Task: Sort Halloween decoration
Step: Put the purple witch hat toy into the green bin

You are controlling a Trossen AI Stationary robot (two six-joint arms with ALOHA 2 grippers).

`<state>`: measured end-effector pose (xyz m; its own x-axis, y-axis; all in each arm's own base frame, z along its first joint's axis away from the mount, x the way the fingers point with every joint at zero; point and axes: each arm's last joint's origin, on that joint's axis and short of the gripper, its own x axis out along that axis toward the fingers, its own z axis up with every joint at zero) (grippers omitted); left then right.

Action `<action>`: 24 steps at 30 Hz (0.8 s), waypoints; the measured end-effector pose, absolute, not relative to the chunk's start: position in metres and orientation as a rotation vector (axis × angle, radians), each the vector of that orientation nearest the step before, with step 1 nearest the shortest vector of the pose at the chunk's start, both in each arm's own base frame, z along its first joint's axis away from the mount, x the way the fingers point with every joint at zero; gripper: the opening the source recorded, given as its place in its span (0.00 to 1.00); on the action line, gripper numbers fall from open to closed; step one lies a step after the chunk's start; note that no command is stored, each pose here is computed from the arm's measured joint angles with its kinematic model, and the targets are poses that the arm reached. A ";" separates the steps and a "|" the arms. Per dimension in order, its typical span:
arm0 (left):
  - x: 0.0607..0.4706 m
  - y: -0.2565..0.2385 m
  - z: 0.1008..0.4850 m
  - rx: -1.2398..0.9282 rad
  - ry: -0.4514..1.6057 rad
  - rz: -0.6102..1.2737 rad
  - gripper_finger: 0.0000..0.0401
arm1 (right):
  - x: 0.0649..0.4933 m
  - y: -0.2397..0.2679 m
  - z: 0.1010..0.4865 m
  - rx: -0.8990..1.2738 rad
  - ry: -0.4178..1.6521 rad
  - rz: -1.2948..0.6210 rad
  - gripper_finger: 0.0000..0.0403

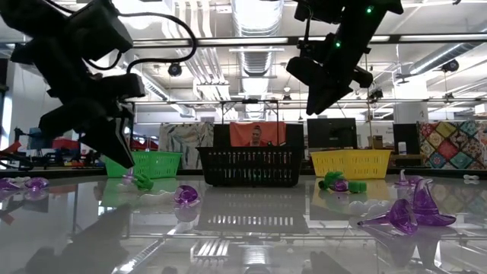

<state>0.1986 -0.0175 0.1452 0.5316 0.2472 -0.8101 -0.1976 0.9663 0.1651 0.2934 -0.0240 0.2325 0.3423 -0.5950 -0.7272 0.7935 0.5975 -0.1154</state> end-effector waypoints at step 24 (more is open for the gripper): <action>0.169 0.064 0.211 0.036 0.789 0.915 0.00 | 0.295 -0.024 0.232 0.282 0.793 -0.905 0.24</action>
